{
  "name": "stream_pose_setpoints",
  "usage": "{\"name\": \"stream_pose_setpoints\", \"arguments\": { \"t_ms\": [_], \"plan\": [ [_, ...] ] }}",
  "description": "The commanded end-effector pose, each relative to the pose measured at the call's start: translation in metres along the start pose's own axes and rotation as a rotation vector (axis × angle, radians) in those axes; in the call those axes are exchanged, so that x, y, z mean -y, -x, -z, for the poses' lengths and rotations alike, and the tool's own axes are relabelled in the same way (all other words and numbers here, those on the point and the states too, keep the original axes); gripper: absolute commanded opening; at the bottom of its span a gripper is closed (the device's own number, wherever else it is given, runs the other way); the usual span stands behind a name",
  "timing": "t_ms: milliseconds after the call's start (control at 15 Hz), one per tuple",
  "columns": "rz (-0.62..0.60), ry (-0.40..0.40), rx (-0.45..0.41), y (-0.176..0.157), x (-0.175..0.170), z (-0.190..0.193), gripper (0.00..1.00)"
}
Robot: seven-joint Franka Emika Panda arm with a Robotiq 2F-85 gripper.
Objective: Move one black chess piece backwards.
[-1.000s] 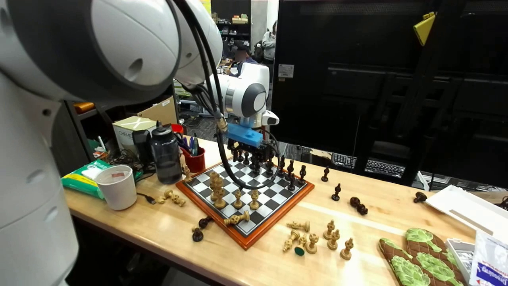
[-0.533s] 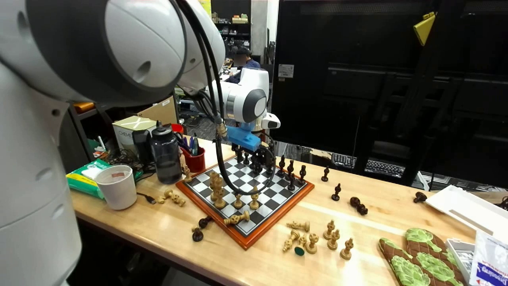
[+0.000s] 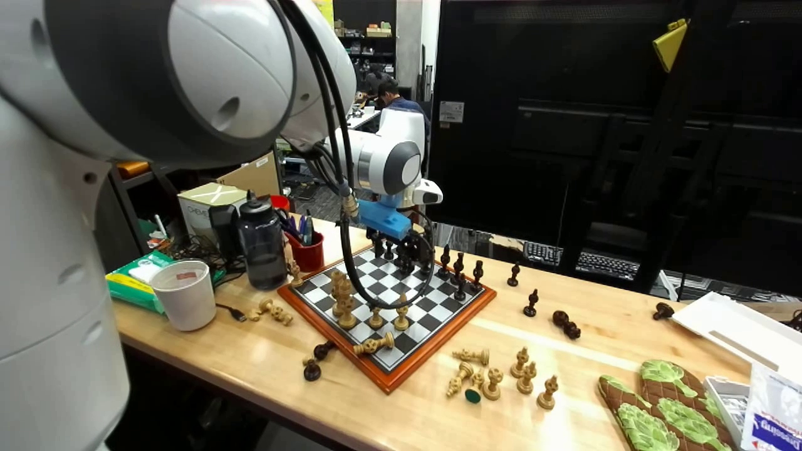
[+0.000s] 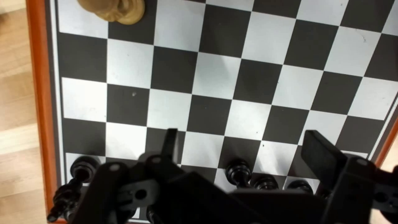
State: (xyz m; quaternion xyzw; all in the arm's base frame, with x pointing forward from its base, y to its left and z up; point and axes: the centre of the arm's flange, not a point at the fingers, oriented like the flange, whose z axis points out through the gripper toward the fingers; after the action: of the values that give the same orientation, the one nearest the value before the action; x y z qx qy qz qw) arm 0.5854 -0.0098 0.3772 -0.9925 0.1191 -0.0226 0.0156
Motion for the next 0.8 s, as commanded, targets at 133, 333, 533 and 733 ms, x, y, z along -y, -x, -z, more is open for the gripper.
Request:
{"name": "stream_pose_setpoints", "arguments": {
  "t_ms": [133, 333, 533, 733],
  "plan": [
    [-0.030, -0.004, 0.028, -0.011, -0.007, -0.019, 1.00],
    [-0.040, -0.001, 0.038, -0.015, -0.010, -0.031, 1.00],
    [-0.047, 0.000, 0.044, -0.018, -0.012, -0.040, 1.00],
    [-0.050, 0.001, 0.045, -0.022, -0.013, -0.044, 1.00]
  ]
}}
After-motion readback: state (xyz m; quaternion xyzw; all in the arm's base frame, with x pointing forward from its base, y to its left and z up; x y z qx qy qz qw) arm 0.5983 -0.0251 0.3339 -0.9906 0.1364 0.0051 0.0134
